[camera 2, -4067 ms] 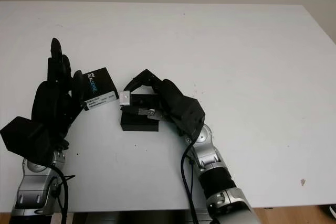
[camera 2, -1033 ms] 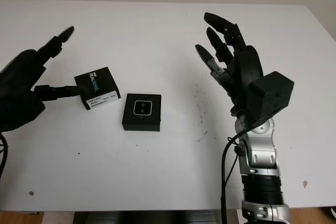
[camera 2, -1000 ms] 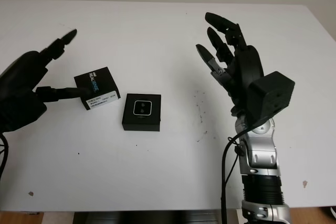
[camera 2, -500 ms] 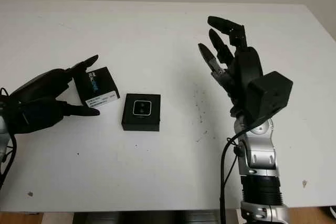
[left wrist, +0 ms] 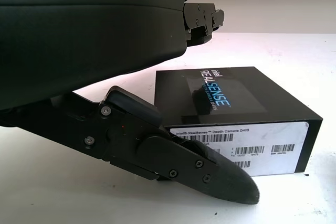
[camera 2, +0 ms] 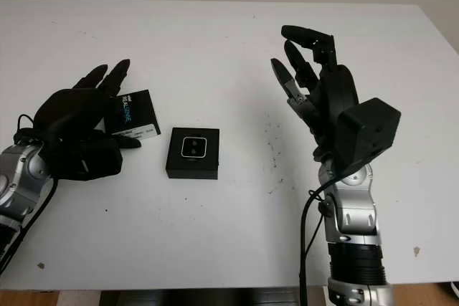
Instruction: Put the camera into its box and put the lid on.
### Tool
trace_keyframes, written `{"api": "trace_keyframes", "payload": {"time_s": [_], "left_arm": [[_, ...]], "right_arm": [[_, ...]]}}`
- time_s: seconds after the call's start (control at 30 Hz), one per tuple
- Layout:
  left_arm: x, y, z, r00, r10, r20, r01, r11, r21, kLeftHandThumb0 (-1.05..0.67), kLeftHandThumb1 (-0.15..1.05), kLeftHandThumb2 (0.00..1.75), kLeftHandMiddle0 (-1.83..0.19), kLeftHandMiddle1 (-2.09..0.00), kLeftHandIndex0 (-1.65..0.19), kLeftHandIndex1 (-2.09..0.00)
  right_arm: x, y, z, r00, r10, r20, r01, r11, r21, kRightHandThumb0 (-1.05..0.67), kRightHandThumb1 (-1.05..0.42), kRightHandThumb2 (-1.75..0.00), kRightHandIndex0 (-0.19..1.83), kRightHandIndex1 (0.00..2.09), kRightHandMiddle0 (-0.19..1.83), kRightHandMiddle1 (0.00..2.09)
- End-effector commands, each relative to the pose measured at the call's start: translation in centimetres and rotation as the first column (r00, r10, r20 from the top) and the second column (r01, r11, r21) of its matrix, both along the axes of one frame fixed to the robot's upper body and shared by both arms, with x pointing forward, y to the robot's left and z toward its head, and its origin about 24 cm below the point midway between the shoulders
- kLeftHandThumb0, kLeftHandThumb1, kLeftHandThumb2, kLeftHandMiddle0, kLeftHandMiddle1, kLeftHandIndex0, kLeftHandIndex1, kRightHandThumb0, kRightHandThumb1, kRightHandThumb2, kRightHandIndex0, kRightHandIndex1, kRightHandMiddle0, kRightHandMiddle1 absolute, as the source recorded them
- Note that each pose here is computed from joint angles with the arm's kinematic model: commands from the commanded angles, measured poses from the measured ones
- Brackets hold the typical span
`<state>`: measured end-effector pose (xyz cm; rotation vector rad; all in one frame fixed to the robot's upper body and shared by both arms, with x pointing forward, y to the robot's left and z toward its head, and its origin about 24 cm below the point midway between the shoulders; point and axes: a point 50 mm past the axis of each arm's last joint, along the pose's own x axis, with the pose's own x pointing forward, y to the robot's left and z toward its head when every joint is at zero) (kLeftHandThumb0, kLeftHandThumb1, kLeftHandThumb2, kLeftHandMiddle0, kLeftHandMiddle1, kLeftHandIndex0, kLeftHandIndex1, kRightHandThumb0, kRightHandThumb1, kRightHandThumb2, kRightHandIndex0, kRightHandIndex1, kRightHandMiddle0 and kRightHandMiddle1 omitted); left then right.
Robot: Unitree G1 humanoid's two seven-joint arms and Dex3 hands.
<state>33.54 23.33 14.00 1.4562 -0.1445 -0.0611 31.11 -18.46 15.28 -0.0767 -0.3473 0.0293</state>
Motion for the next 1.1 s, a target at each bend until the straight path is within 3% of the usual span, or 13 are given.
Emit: {"api": "trace_keyframes", "payload": {"time_s": [0.0,0.17,0.3,0.5,0.7,0.87,1.0,1.07], "left_arm": [[0.3,-0.5,0.4,0.999,-0.019,0.026,0.019,1.000,0.009,-0.87,0.99,0.06,0.06,-0.06,0.13,-0.04],[0.4,-0.6,0.3,0.999,-0.031,-0.013,0.031,0.999,-0.010,-0.83,0.97,0.05,0.04,-0.06,0.10,-0.06],[0.5,-0.5,0.7,0.990,-0.049,-0.129,0.042,0.998,-0.055,-0.83,0.98,0.05,0.05,-0.05,0.12,-0.05],[1.1,-0.2,1.7,0.943,-0.134,-0.305,0.087,0.983,-0.162,-0.85,0.97,0.05,0.04,-0.06,0.09,-0.06],[2.7,-0.1,3.3,0.876,-0.107,-0.471,0.053,0.991,-0.126,-0.83,0.96,0.05,0.05,-0.06,0.06,-0.07],[3.8,0.2,4.4,0.851,-0.094,-0.516,0.042,0.993,-0.112,-0.73,0.96,0.05,-0.13,-0.11,-0.05,-0.12],[4.5,0.5,5.0,0.855,-0.115,-0.506,0.043,0.988,-0.151,-0.60,0.95,0.05,-0.36,-0.18,-0.23,-0.20],[4.6,0.6,5.0,0.877,-0.117,-0.466,0.053,0.988,-0.147,-0.53,0.95,0.05,-0.46,-0.22,-0.35,-0.26]], "right_arm": [[-0.3,0.0,0.2,1.000,-0.001,0.016,0.001,1.000,0.003,-0.50,-1.05,-0.20,0.27,0.10,-0.16,1.15],[-0.4,0.0,0.2,1.000,-0.002,0.014,0.002,1.000,-0.003,-0.49,-1.05,-0.22,0.26,0.10,-0.16,1.12],[-0.4,0.0,0.2,1.000,-0.008,0.015,0.008,1.000,0.000,-0.49,-1.05,-0.22,0.27,0.11,-0.15,1.12],[-0.5,0.0,0.2,1.000,-0.024,0.020,0.024,1.000,-0.017,-0.48,-1.05,-0.22,0.28,0.11,-0.15,1.13],[-0.7,0.1,0.2,0.999,-0.036,0.031,0.036,0.999,-0.029,-0.48,-1.05,-0.22,0.28,0.12,-0.14,1.12],[-0.8,0.1,0.3,0.999,-0.042,0.035,0.043,0.998,-0.038,-0.48,-1.05,-0.22,0.29,0.14,-0.13,1.12],[-0.9,0.2,0.2,0.999,-0.042,0.033,0.044,0.998,-0.043,-0.47,-1.05,-0.22,0.30,0.14,-0.14,1.12],[-0.9,0.3,0.2,0.999,-0.045,0.031,0.046,0.998,-0.045,-0.48,-1.05,-0.21,0.31,0.15,-0.13,1.13]]}}
